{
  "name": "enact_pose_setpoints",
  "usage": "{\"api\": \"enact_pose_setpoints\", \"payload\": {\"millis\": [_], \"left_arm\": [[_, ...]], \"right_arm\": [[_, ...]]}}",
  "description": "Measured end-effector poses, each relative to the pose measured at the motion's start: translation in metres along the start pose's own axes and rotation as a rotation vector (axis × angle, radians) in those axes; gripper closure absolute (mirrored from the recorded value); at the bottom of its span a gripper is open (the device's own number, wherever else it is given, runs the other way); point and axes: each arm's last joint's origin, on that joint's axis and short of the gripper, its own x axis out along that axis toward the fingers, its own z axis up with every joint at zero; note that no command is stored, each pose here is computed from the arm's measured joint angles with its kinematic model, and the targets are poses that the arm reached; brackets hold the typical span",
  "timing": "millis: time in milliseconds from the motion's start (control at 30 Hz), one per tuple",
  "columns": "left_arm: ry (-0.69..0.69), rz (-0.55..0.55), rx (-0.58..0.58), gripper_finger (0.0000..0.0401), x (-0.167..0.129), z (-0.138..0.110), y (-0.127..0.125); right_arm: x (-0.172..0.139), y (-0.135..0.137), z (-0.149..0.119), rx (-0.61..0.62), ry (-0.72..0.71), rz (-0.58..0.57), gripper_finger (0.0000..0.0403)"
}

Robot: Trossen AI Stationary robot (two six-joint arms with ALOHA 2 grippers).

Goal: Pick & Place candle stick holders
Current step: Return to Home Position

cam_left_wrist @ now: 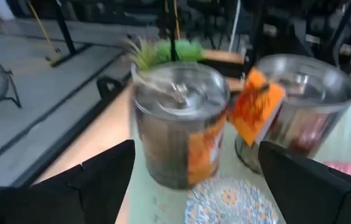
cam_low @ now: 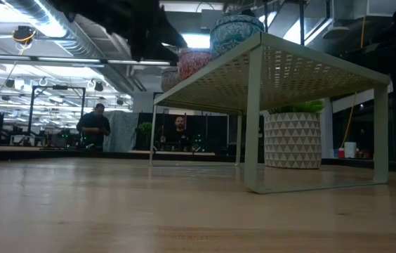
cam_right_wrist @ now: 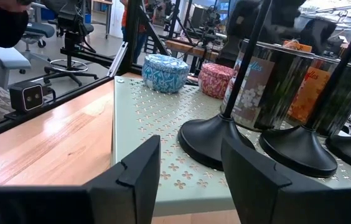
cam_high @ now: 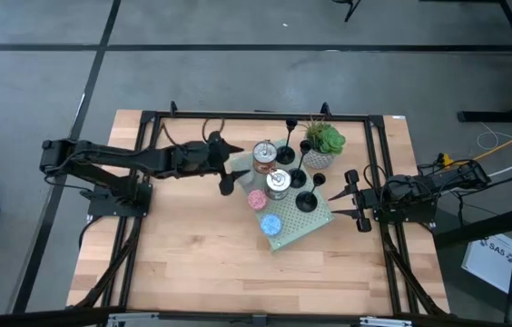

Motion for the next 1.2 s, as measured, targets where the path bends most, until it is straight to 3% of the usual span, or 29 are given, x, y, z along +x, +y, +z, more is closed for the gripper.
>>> {"api": "enact_pose_setpoints", "payload": {"millis": [167,500,767,1200], "left_arm": [[-0.035,0.023,0.021,0.0063,-0.017,0.01,0.004],[0.115,0.0,0.054,0.0063,-0.057,-0.003,0.007],[-0.011,-0.134,0.03,0.0063,-0.094,-0.052,0.013],[-0.228,-0.201,-0.012,0.0063,-0.124,-0.121,0.025]], "right_arm": [[0.0,0.0,0.0,0.0,0.0,0.0,0.0231],[0.0,0.0,0.0,0.0,0.0,0.0,0.0231],[0.0,0.0,0.0,0.0,0.001,0.0,0.0231],[0.0,0.0,0.0,0.0,0.0,0.0,0.0231]]}}
